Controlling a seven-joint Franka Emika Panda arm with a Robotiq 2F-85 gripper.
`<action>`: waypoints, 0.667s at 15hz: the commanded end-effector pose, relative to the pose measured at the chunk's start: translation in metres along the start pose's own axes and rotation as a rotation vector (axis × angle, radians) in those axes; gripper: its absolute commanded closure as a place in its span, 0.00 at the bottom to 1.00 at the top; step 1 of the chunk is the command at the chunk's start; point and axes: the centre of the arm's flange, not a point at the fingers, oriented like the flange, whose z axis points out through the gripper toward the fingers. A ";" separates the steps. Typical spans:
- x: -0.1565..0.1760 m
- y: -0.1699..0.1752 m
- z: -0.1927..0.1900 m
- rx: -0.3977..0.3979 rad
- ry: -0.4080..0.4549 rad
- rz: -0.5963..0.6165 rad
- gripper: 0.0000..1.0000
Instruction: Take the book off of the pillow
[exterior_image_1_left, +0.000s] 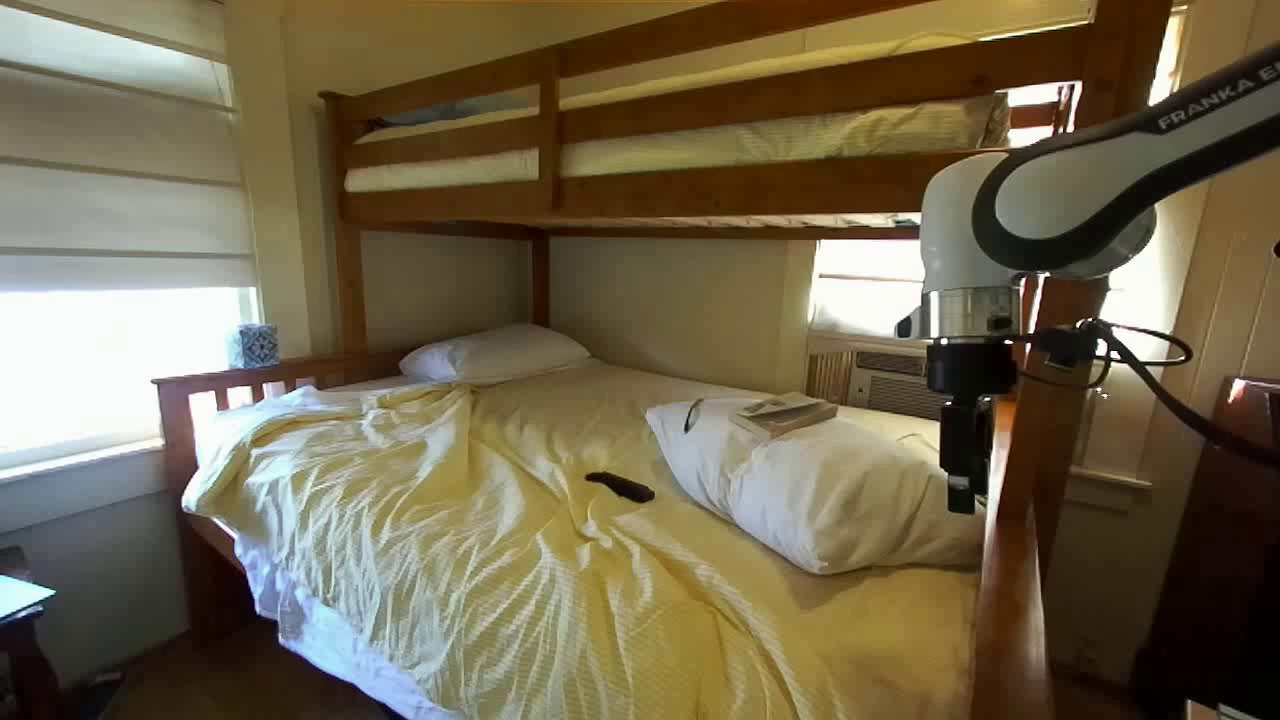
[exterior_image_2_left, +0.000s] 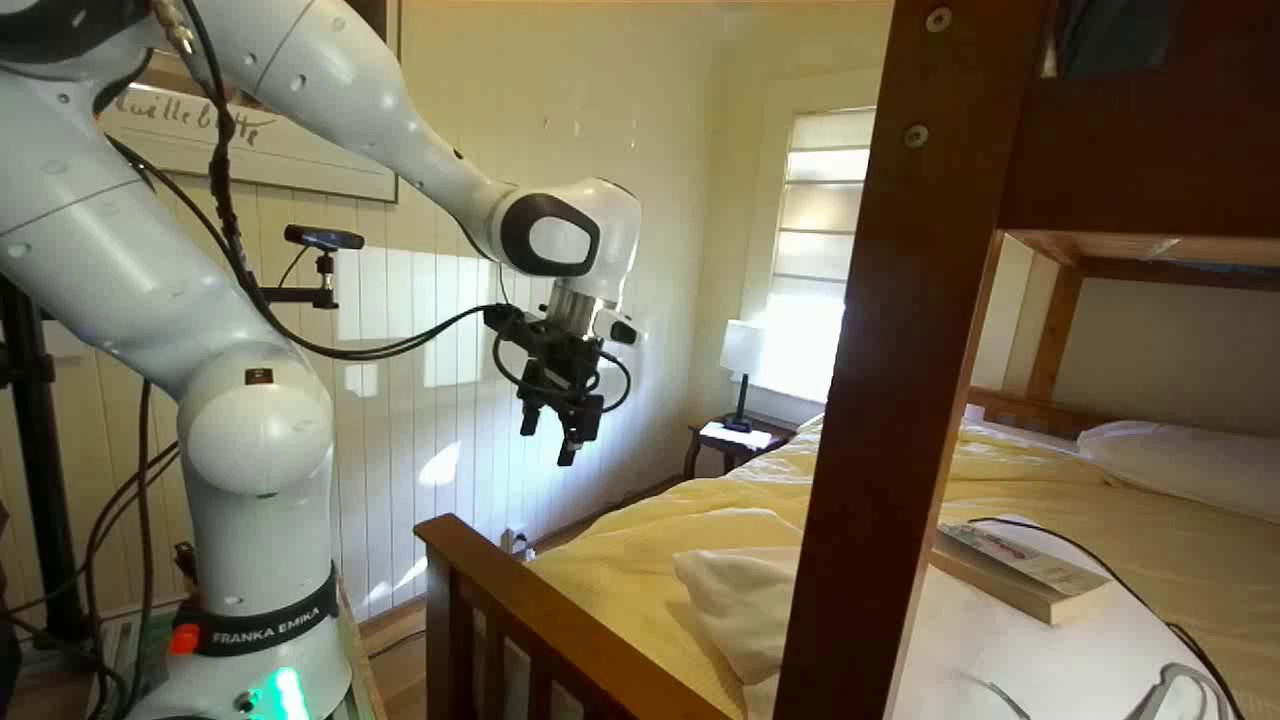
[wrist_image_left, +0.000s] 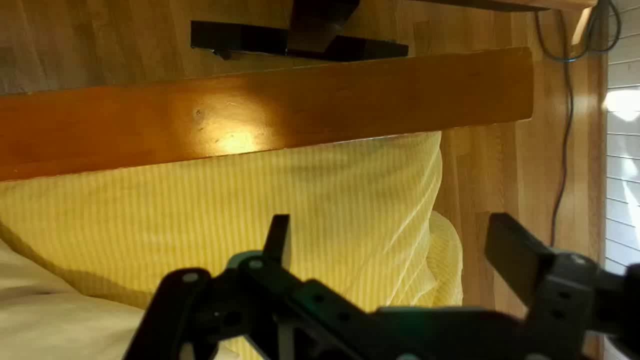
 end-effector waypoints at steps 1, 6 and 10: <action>0.000 0.000 0.000 0.000 0.000 0.000 0.00; 0.028 0.004 -0.021 -0.190 0.147 0.075 0.00; 0.064 0.010 -0.053 -0.372 0.294 0.086 0.00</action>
